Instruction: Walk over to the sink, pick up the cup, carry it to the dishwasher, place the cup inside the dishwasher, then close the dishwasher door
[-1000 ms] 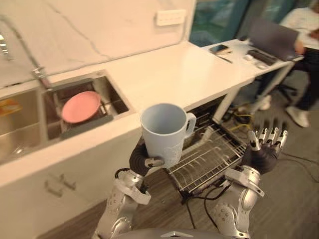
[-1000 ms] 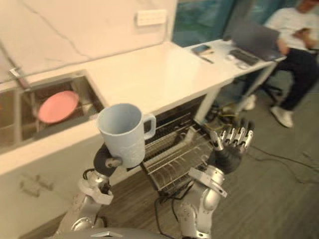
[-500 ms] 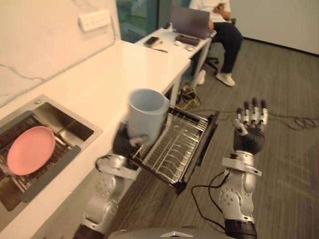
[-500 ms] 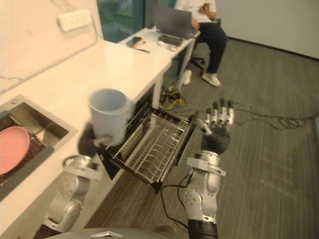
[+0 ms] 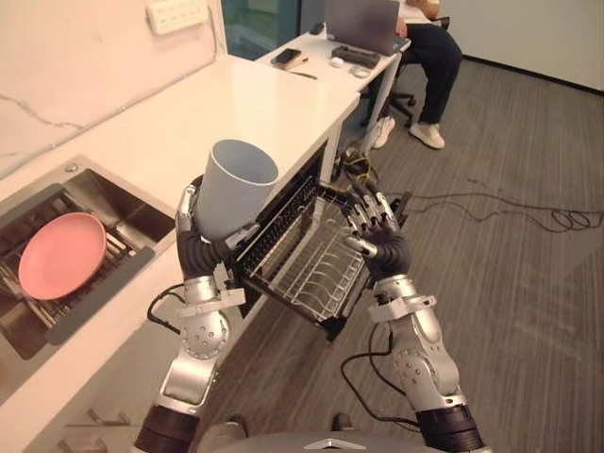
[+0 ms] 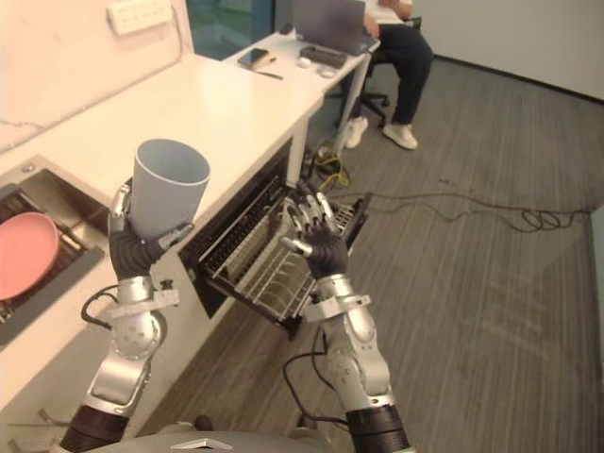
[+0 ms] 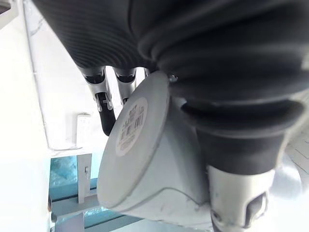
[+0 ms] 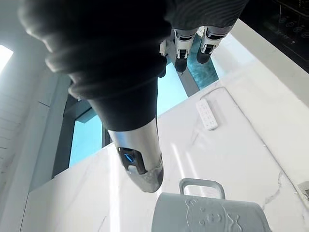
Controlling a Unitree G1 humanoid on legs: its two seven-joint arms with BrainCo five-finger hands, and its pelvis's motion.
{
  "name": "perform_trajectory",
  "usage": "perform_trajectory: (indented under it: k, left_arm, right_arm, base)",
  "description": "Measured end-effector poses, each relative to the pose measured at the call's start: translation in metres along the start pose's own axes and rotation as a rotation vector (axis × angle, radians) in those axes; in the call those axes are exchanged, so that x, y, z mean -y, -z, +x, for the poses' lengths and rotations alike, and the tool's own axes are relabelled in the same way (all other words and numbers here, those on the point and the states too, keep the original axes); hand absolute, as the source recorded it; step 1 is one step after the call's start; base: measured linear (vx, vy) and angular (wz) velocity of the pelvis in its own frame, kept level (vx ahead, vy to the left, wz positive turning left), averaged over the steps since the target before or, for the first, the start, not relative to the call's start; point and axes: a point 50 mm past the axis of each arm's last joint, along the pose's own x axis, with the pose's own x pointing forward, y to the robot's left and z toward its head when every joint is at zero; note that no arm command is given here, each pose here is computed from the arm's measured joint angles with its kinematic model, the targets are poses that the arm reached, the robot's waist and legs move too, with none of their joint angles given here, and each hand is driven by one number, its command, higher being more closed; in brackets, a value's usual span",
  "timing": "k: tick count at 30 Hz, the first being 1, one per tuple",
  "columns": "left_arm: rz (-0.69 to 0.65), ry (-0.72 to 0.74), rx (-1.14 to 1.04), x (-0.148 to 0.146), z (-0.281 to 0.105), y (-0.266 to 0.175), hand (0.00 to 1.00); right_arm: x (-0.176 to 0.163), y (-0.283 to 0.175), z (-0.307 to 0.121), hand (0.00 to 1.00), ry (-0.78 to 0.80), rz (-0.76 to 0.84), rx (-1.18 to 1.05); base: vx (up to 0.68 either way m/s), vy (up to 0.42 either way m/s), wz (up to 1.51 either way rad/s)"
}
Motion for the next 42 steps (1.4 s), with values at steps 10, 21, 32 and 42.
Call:
perform_trajectory:
  k: [10, 21, 32, 42]
  left_arm:
    - [0.062, -0.036, 0.105, 0.013, 0.002, -0.009, 1.00]
    - [0.124, 0.089, 0.181, 0.039, -0.011, -0.012, 1.00]
    - [0.119, 0.131, 0.188, 0.048, -0.019, -0.013, 1.00]
    - [0.143, 0.143, 0.167, 0.054, -0.025, -0.009, 1.00]
  right_arm:
    - [-0.035, 0.009, 0.008, 0.00, -0.104, 0.220, 0.005]
    - [-0.056, 0.014, 0.015, 0.00, -0.179, 0.293, -0.018]
    - [-0.064, 0.020, 0.014, 0.00, -0.176, 0.307, -0.049]
    - [-0.068, 0.021, 0.019, 0.00, -0.146, 0.308, -0.049]
  base:
    - [-0.01, 0.012, 0.07]
    - [-0.02, 0.000, 0.01]
    - [-0.04, -0.002, -0.03]
    - [-0.02, -0.003, 0.00]
